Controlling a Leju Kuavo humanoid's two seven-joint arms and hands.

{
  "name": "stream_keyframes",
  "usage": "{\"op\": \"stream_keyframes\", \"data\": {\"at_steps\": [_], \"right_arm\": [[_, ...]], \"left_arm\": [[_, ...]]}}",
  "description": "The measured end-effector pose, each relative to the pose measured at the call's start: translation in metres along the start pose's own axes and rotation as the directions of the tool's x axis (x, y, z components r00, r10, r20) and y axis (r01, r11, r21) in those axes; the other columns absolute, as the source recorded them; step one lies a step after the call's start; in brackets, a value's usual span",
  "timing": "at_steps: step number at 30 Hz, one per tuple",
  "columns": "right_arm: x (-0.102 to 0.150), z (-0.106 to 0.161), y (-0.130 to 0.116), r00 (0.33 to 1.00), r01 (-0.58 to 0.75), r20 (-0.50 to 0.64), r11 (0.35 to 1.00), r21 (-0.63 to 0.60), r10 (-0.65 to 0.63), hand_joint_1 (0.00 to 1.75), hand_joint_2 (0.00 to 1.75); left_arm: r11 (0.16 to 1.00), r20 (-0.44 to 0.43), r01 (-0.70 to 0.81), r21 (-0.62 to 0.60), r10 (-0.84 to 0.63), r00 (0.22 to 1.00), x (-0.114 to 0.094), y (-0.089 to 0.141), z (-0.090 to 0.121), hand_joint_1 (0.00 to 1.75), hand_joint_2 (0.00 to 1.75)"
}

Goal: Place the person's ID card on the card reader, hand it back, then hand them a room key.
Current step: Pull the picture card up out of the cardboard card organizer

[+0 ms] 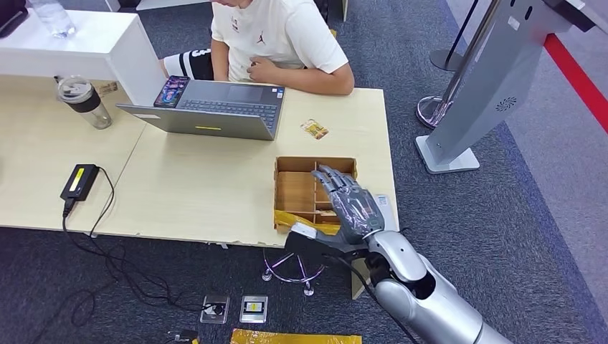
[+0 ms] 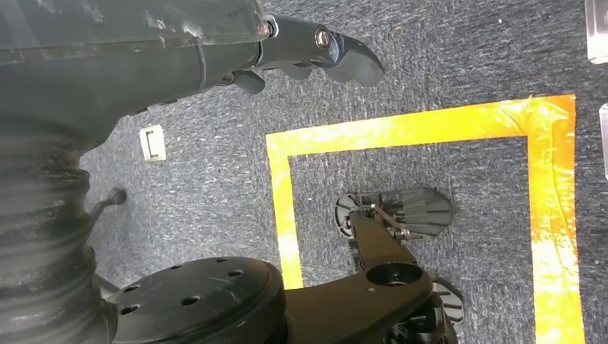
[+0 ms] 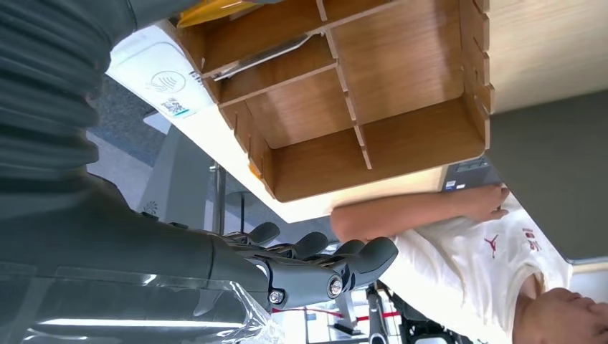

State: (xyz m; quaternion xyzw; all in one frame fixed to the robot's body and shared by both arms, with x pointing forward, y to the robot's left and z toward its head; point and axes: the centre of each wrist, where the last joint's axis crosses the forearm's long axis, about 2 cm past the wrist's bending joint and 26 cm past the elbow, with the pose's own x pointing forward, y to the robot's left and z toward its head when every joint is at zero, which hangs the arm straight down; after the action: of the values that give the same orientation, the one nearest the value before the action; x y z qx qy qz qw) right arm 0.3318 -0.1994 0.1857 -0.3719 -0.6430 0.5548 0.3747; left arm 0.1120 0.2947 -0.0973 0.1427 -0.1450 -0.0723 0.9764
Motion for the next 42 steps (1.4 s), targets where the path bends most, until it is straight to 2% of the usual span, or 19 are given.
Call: {"op": "stream_keyframes", "data": {"at_steps": [13, 25, 42], "right_arm": [[-0.004, 0.013, 0.023, 1.0, -0.02, 0.009, 1.0, -0.018, 0.02, 0.0, 1.75], [-0.004, 0.013, 0.033, 1.0, -0.015, 0.009, 1.0, 0.01, 0.015, 0.0, 1.75], [0.018, -0.013, 0.034, 0.998, 0.024, 0.061, 1.0, -0.017, -0.023, 0.05, 1.75]], "left_arm": [[1.0, 0.019, 0.012, 0.008, -0.013, 1.0, 0.0, -0.008, 0.002, 0.0, 1.75], [1.0, 0.023, 0.029, 0.008, -0.029, 0.999, -0.001, -0.009, 0.002, 0.0, 1.75], [0.999, 0.024, 0.05, -0.012, -0.05, 0.998, -0.002, -0.007, 0.002, 0.0, 1.75]]}}
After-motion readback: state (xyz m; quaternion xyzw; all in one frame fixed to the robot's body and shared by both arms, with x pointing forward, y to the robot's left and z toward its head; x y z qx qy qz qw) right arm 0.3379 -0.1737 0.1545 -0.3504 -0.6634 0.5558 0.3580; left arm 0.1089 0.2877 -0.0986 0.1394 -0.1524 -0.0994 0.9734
